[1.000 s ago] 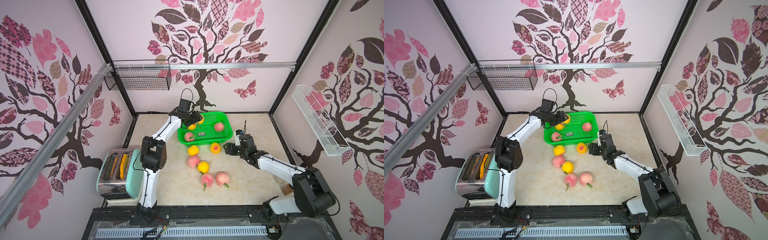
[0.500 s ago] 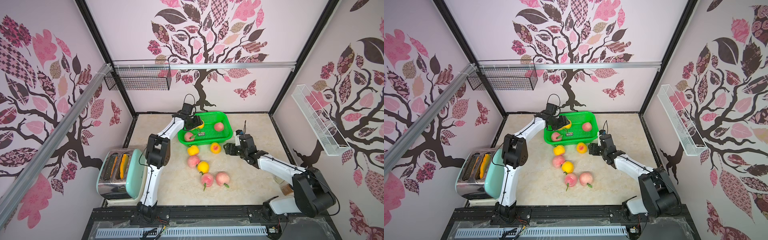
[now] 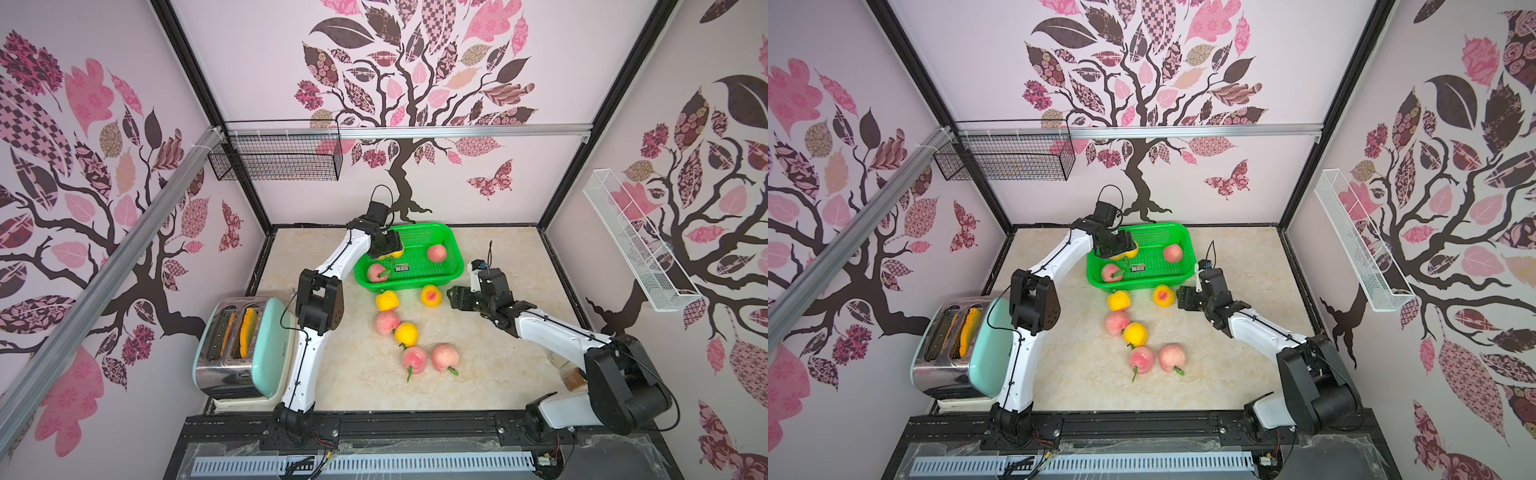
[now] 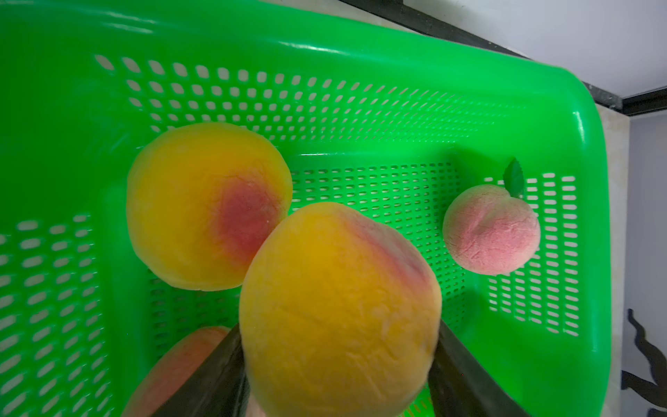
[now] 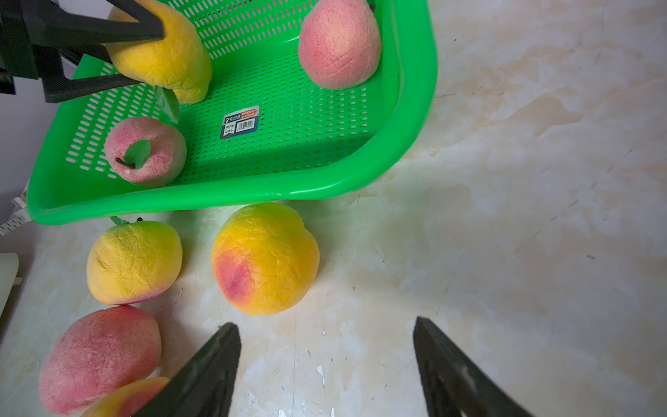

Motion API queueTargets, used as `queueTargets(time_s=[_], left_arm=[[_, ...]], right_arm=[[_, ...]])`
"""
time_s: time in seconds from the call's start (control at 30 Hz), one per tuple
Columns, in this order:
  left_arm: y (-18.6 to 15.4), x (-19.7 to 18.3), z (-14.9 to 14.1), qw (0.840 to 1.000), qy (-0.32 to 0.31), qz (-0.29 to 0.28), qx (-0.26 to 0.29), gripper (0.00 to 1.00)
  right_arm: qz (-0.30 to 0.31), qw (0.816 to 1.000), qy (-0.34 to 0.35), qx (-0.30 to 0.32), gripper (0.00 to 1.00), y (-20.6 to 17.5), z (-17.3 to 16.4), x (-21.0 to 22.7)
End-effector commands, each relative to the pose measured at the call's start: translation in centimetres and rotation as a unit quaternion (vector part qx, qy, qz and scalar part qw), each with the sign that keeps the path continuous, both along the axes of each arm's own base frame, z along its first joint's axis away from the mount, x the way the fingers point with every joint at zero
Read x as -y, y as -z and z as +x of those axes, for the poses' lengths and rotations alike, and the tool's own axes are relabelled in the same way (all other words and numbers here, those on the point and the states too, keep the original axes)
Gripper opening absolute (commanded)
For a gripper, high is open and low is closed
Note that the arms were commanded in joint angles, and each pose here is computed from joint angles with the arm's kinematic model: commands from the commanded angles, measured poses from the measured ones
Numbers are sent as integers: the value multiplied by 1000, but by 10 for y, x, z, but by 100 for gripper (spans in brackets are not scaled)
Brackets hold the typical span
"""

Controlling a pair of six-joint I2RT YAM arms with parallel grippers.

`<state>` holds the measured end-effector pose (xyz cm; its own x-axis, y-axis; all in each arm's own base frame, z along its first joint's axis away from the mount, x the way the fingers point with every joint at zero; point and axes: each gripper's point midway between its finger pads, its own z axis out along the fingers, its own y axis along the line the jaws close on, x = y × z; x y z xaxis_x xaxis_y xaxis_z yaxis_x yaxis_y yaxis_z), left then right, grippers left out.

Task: Put the peaches into the basket
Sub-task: Place the peach in the basket.

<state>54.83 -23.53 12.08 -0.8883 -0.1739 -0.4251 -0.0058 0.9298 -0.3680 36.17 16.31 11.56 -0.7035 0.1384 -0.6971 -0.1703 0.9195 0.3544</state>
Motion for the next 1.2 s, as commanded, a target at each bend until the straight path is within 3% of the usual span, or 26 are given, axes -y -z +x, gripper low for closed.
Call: queueTargets(time_s=[0.0, 0.17, 0.4, 1.17], left_arm=[[7, -5, -7, 998, 15, 62, -3, 63], [5, -8, -10, 997, 20, 80, -1, 64], [-20, 16, -13, 992, 50, 102, 49, 64], [47, 16, -17, 986, 74, 146, -14, 67]], right_arm=[[6, 1000, -8, 17, 78, -15, 4, -6], [5, 1000, -7, 18, 78, -15, 4, -5], [6, 1000, -8, 17, 78, -14, 4, -7], [5, 1000, -8, 17, 78, -14, 4, -6]])
